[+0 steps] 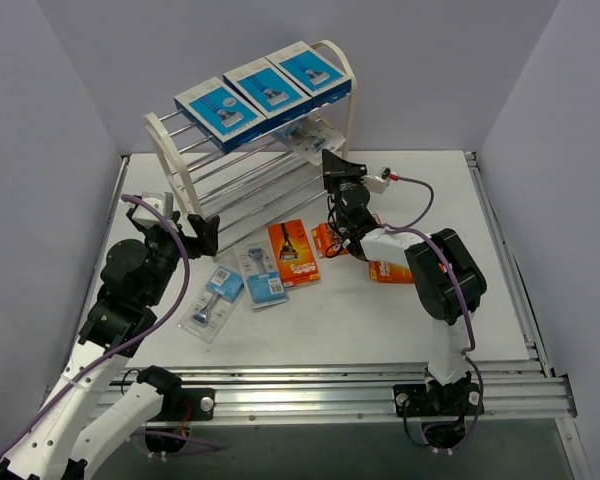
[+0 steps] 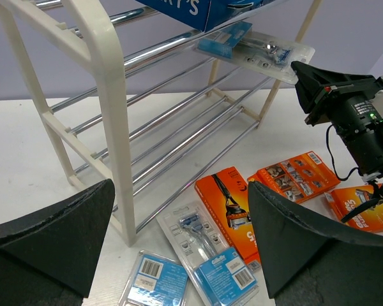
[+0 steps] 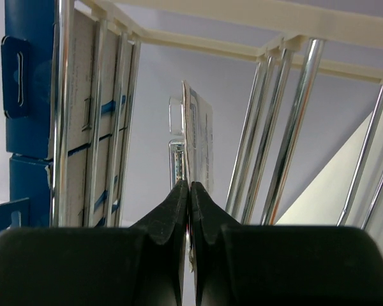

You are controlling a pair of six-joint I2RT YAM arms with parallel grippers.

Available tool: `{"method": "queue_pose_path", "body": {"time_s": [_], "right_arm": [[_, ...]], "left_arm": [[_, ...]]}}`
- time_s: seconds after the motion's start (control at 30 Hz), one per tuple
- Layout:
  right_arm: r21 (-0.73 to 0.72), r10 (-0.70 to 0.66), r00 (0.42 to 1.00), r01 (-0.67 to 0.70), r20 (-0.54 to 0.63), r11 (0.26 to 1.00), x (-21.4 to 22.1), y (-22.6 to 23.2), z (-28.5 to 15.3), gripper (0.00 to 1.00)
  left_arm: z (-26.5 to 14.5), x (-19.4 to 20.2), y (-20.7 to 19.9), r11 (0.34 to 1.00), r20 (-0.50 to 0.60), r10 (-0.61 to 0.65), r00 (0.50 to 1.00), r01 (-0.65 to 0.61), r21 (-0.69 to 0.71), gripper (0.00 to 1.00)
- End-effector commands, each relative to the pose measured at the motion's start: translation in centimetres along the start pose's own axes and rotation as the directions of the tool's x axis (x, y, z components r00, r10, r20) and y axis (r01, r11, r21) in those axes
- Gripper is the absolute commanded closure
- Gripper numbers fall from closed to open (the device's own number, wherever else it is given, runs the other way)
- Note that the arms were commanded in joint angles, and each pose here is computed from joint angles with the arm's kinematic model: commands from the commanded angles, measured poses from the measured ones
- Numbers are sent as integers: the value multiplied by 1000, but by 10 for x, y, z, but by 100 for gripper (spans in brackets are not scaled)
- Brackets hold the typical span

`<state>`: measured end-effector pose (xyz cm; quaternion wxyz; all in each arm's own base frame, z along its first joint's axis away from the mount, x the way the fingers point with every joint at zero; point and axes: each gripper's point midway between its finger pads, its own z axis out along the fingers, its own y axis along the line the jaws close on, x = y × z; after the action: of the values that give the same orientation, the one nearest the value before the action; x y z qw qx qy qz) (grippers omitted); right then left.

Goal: Place and organize the shaving razors onto the shelf
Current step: Place the shaving razor onto shelf

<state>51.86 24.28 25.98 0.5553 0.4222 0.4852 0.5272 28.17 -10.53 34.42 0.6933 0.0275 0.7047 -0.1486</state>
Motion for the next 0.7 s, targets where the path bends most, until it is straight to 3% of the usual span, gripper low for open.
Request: {"method": "queue_pose_path", "body": {"time_s": [0.0, 0.13, 0.67], "right_arm": [[-127, 87, 987, -70, 134, 989, -27, 40, 11, 100], [-90, 21, 986, -7, 164, 996, -25, 38, 15, 100], [-66, 29, 978, -16, 208, 998, -16, 17, 39, 100]], "left_arm": [[0, -11, -6, 1000, 31, 1, 1000, -2, 25, 6], [0, -9, -11, 999, 24, 3, 1000, -4, 40, 6], [2, -4, -20, 998, 4, 12, 1000, -13, 64, 6]]}}
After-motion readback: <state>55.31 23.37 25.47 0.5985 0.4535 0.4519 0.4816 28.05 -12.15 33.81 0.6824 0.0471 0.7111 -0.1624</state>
